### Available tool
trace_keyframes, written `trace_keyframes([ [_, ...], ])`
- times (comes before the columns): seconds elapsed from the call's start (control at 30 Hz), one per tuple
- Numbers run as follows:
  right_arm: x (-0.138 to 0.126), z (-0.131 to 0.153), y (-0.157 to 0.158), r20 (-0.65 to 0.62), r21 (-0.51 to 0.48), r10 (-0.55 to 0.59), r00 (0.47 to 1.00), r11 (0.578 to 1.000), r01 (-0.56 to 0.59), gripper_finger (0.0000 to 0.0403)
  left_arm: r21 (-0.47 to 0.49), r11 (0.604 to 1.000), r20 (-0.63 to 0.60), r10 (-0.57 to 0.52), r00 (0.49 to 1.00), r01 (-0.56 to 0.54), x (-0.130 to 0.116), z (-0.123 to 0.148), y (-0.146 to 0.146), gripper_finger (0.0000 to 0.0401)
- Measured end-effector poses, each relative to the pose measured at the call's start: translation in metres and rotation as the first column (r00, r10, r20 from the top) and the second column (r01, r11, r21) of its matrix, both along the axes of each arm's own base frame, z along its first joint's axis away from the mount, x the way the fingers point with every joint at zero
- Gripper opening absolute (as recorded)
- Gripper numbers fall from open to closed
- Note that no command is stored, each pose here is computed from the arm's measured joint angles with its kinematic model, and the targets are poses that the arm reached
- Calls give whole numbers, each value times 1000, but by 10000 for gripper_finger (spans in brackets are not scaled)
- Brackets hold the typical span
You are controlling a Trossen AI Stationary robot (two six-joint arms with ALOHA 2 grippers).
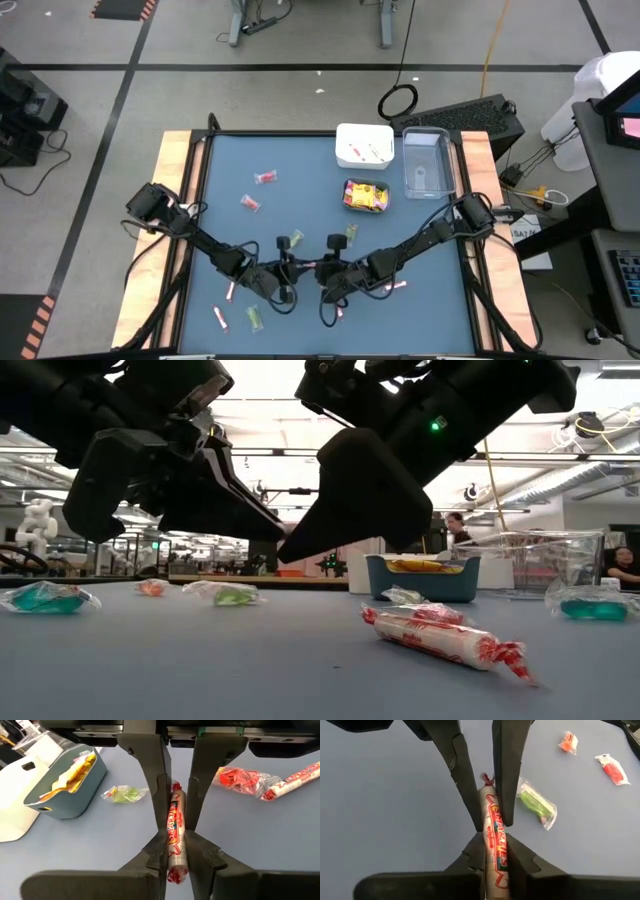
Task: Sort candy
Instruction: Put the center white candy into the white bin
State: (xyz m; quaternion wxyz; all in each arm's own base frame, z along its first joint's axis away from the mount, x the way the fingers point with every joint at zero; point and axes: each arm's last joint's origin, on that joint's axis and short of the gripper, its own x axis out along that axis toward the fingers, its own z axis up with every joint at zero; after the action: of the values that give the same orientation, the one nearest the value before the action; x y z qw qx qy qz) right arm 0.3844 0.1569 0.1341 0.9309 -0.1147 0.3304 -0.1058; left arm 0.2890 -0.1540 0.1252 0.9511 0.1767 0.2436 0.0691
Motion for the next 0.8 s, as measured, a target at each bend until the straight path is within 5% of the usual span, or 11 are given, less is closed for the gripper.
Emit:
trace_keyframes([
  [0.3,-2,0,1,-31,16,29,999,999,-28,56,0,1000,42,26,999,-26,-6,3,-10,150],
  [0.5,-20,17,1,-159,133,58,986,990,-36,39,-37,999,84,-34,996,37,-22,20,-30,216],
  [0.67,-46,49,6,-199,170,26,980,985,8,35,-144,989,84,-10,996,22,-44,42,-37,227],
  [0.8,-65,72,14,-149,78,-5,989,997,17,44,-200,980,35,18,999,-10,-60,53,-34,221],
])
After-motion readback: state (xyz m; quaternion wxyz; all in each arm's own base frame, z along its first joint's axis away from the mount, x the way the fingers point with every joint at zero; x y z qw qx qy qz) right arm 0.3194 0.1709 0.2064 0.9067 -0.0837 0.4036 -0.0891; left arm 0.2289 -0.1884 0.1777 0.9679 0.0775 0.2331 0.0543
